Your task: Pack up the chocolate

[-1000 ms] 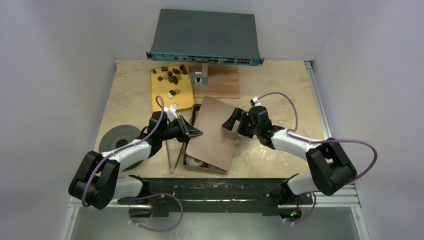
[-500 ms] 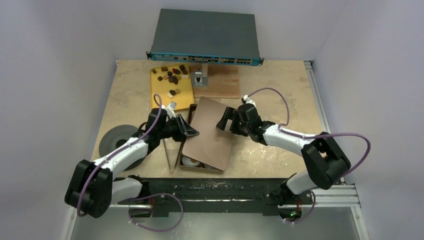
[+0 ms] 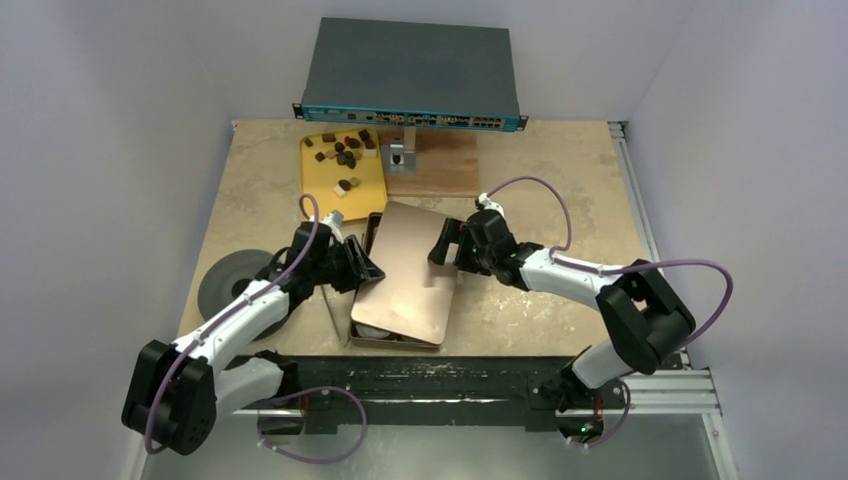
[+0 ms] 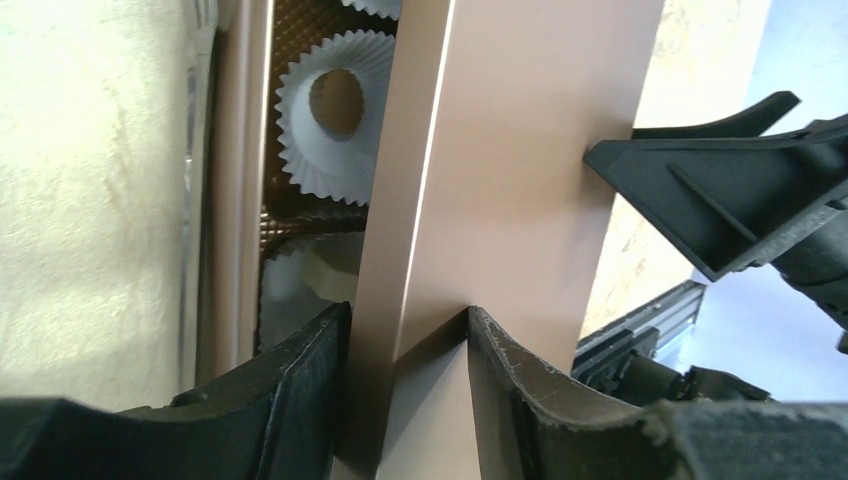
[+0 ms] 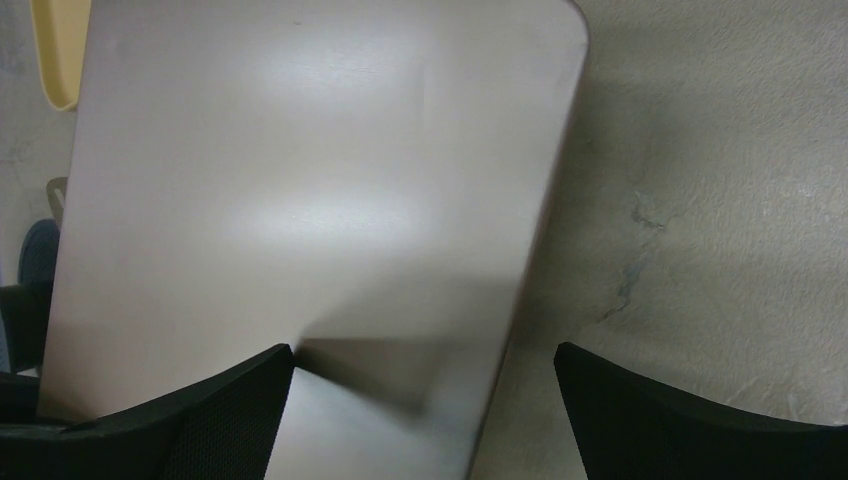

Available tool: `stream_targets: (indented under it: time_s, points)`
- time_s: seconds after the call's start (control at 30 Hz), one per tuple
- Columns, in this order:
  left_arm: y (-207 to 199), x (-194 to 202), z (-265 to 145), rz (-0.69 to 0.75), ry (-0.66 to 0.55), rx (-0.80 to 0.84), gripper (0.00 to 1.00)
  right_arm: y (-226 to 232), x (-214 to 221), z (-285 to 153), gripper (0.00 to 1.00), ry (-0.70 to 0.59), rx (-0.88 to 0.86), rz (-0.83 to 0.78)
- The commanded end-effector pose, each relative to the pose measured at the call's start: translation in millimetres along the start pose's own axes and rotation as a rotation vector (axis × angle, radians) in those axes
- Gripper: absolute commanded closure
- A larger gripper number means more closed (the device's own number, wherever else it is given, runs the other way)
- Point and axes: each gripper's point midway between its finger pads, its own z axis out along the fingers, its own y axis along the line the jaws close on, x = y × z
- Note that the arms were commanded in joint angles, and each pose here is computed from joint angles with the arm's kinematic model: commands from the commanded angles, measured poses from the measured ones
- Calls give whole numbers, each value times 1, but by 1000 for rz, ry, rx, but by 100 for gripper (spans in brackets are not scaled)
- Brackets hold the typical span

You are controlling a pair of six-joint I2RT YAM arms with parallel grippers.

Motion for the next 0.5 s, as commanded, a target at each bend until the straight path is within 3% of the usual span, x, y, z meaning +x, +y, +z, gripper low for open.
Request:
stream_targets:
  time_s: [0.0, 0.47]
  points:
    - [17, -7, -10, 38, -37, -105, 55, 4, -8, 1, 2, -22, 19, -22]
    - [26, -22, -29, 73, -127, -190, 50, 17, -8, 3, 2, -22, 0, -52]
